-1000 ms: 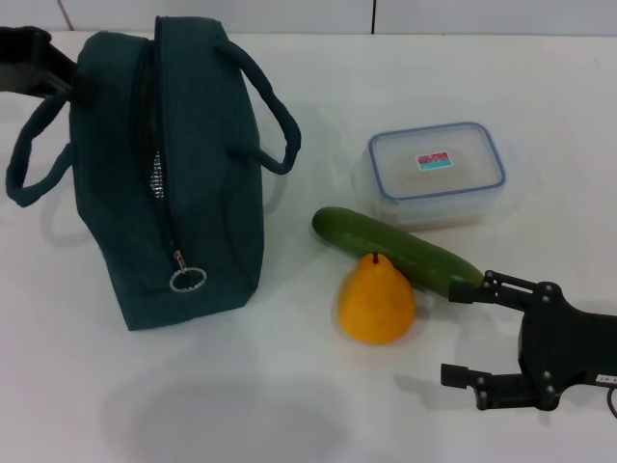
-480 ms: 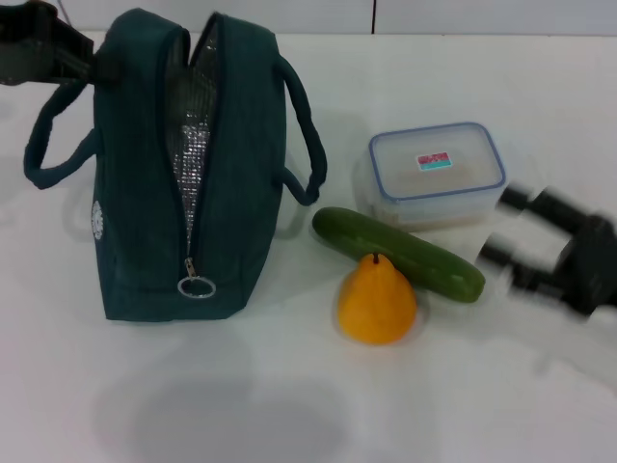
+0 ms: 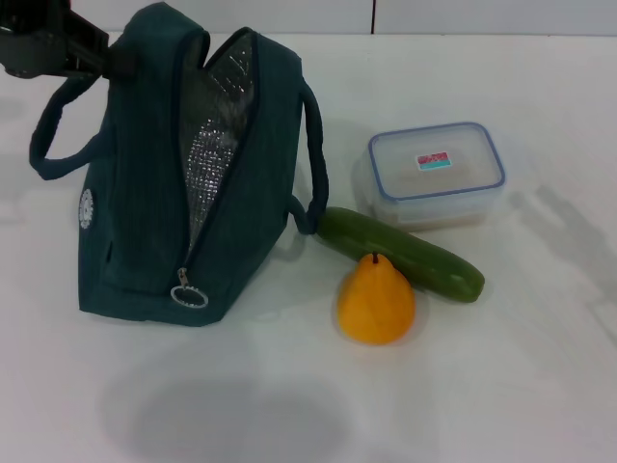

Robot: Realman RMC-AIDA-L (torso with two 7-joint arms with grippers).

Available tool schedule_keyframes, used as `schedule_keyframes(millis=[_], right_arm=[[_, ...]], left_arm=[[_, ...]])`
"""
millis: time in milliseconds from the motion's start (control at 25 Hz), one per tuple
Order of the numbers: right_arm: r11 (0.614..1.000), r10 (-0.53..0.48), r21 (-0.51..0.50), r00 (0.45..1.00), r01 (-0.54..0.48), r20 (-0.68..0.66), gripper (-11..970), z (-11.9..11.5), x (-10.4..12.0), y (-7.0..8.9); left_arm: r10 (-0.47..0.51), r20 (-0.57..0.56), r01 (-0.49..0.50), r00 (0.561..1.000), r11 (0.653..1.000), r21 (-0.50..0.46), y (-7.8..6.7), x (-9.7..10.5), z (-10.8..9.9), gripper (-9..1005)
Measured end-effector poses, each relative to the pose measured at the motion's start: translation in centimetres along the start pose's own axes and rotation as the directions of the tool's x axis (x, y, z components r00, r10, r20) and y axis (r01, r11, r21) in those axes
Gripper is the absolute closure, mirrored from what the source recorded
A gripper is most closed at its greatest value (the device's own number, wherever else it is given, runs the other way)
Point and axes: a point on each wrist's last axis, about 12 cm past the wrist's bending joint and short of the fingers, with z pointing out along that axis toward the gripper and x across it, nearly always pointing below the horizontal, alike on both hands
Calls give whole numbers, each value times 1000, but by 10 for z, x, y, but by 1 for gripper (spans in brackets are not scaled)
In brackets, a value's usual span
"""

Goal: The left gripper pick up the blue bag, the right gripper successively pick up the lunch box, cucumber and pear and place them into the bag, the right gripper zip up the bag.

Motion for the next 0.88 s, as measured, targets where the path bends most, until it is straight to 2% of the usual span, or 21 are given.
schedule_keyframes(millis=[160, 400, 560, 840, 880], right_arm=[[992, 90, 89, 996, -88, -18, 128, 18, -2, -12], [972, 120, 207, 992, -112, -30, 130, 31, 3, -25], [946, 182, 282, 982, -161, -51, 131, 41, 8, -33], [935, 174, 333, 975, -119, -138, 133, 63, 14, -37], [935, 162, 341, 972, -96, -171, 133, 72, 15, -37]], left_arm=[[2, -1, -2, 1000, 1000, 2, -2, -2, 0, 950], [7, -3, -7, 1000, 1000, 6, -5, -4, 1, 950], [8, -2, -8, 1000, 1000, 5, -5, -5, 1, 950], [17, -2, -17, 1000, 1000, 8, -8, -8, 2, 950], [19, -2, -19, 1000, 1000, 9, -9, -8, 2, 950]])
